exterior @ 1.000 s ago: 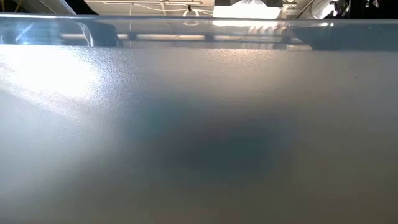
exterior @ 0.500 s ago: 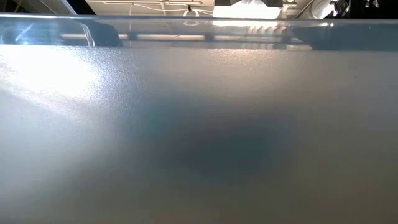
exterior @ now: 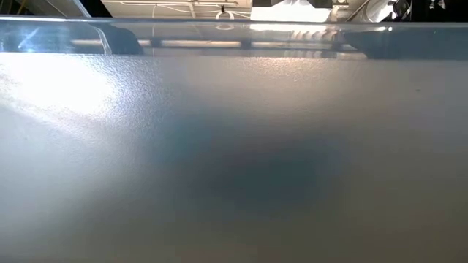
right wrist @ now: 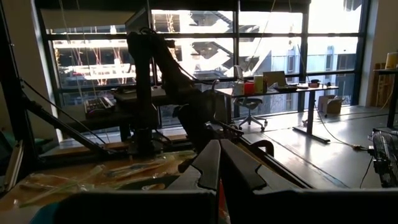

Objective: Pick & Place Toothbrushes
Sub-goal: Put the purple toothbrush into the blue bin

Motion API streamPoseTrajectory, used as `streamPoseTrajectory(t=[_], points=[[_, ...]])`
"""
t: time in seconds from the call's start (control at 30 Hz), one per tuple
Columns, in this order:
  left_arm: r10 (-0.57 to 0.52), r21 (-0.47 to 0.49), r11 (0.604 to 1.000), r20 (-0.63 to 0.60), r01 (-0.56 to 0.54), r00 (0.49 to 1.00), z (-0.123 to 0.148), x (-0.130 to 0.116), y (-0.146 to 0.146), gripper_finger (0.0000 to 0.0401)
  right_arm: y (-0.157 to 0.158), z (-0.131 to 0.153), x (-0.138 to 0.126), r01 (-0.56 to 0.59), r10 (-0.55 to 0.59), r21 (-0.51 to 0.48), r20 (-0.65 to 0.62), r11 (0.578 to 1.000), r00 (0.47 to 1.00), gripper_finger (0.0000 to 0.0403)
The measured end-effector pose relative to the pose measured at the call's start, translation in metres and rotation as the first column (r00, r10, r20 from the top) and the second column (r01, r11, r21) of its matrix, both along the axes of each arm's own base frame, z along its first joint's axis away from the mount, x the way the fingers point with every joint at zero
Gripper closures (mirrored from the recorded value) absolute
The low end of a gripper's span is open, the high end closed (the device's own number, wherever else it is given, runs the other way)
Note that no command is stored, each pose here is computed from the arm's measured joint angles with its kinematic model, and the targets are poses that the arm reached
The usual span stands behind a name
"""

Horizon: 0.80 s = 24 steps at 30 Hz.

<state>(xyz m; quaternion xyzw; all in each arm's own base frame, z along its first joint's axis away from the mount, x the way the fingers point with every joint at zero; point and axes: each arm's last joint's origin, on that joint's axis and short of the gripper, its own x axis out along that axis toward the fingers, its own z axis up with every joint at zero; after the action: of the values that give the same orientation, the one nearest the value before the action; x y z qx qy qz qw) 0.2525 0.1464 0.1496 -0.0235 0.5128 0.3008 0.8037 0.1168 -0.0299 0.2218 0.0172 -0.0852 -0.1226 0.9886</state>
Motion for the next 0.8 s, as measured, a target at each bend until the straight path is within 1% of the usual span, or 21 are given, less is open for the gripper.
streamPoseTrajectory(t=[0.2, 0.3, 0.47, 0.57, 0.67, 0.8], points=[[-0.021, -0.016, 1.0, -0.039, 0.02, 0.999, 0.009, -0.003, -0.002, 0.04, 0.0, 0.0, 0.0, 0.0, 0.0, 0.0, 0.0, 1.0, 1.0, 0.0398], [-0.032, -0.032, 0.999, -0.065, 0.03, 0.997, 0.023, -0.002, -0.002, 0.04, 0.0, 0.0, 0.0, 0.0, 0.0, 0.0, 0.0, 1.0, 1.0, 0.0398], [-0.09, -0.016, 0.996, -0.088, 0.089, 0.992, 0.048, 0.0, -0.001, 0.04, 0.0, 0.0, 0.0, 0.0, 0.0, 0.001, -0.001, 1.0, 1.0, 0.0398], [-0.13, -0.025, 0.991, -0.13, 0.128, 0.983, 0.058, -0.001, -0.001, 0.04, 0.0, 0.0, 0.0, 0.0, 0.0, 0.001, -0.003, 1.0, 1.0, 0.0398], [-0.142, -0.072, 0.989, -0.176, 0.131, 0.974, 0.06, -0.006, -0.001, 0.04, 0.0, -0.001, 0.0, 0.0, 0.0, 0.004, -0.012, 1.0, 1.0, 0.0398], [-0.117, -0.186, 0.978, -0.14, 0.09, 0.983, 0.059, -0.015, 0.007, 0.04, 0.0, -0.001, 0.0, 0.006, -0.006, 0.005, -0.015, 1.0, 1.0, 0.0398]])
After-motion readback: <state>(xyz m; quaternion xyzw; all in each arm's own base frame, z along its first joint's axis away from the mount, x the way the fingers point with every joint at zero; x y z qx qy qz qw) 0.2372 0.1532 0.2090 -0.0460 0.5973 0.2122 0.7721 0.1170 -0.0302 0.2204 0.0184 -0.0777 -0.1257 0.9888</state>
